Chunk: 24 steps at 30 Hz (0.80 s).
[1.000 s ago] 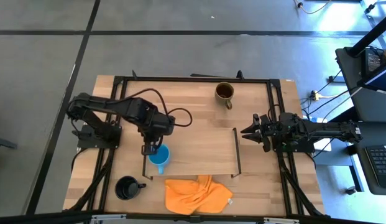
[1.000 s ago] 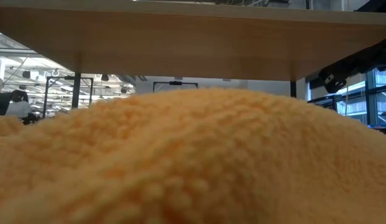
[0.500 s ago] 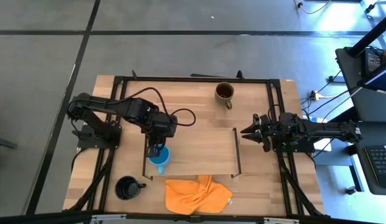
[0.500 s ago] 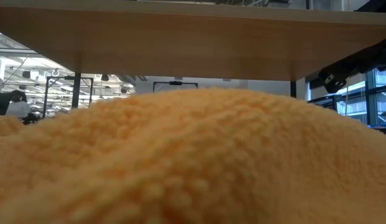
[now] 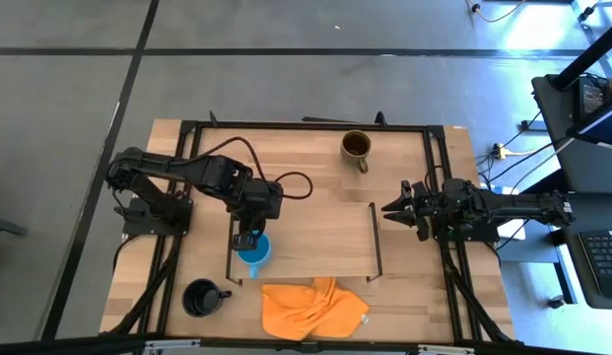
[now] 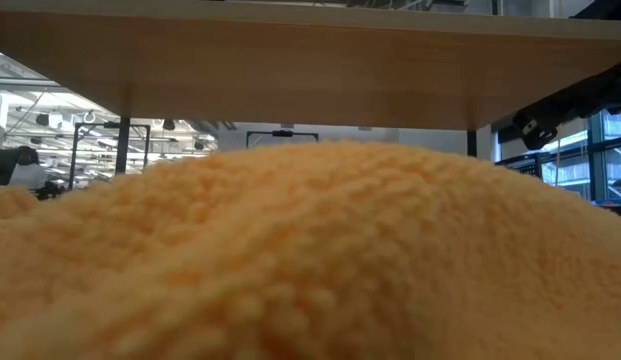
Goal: Stack small to large cups/mugs on shelf
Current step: Put the blue mug on the shelf, then put the dark blue mug on the shelf
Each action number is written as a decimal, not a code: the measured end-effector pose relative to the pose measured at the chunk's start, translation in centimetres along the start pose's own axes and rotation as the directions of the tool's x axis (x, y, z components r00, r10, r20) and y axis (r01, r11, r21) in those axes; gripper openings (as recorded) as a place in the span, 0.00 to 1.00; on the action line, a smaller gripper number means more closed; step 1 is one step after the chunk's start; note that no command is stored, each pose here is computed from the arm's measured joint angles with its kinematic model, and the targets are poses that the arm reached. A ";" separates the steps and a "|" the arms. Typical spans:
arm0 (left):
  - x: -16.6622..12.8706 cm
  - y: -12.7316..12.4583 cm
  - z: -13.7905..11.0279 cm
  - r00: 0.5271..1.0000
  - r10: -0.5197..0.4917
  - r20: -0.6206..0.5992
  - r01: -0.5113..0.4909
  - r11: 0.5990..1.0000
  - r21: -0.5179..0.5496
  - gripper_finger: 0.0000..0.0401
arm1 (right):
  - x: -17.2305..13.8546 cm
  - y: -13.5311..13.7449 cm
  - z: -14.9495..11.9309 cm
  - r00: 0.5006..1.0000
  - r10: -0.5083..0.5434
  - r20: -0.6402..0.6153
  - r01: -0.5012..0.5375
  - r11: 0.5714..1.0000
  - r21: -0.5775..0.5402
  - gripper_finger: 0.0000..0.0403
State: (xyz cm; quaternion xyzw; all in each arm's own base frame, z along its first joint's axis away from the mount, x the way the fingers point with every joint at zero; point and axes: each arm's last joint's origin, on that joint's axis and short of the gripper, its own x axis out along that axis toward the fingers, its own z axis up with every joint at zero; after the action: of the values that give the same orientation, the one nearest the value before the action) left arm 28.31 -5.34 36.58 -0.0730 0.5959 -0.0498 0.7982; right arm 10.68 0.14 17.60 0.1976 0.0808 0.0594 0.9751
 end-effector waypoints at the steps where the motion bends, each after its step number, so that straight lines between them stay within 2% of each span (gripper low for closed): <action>1: 0.0 0.0 0.0 1.000 0.002 0.001 -0.002 1.000 0.000 0.00 | 0.0 0.0 0.0 1.000 0.000 0.000 0.000 1.000 0.000 0.31; 14: -0.1 1.2 0.0 0.983 0.185 0.015 -0.185 0.982 -0.029 0.01 | 0.0 0.0 0.0 1.000 0.000 0.000 0.000 1.000 0.000 0.31; 24: -0.4 1.8 0.0 0.971 0.237 0.028 -0.235 0.970 -0.067 0.14 | 0.0 0.0 0.0 1.000 0.000 0.000 0.000 1.000 0.000 0.31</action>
State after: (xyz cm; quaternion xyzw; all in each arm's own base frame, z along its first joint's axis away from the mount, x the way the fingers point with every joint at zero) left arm 28.20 -3.51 36.64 -0.0277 0.5874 0.0658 0.8062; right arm 10.68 0.14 17.60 0.1976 0.0808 0.0595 0.9751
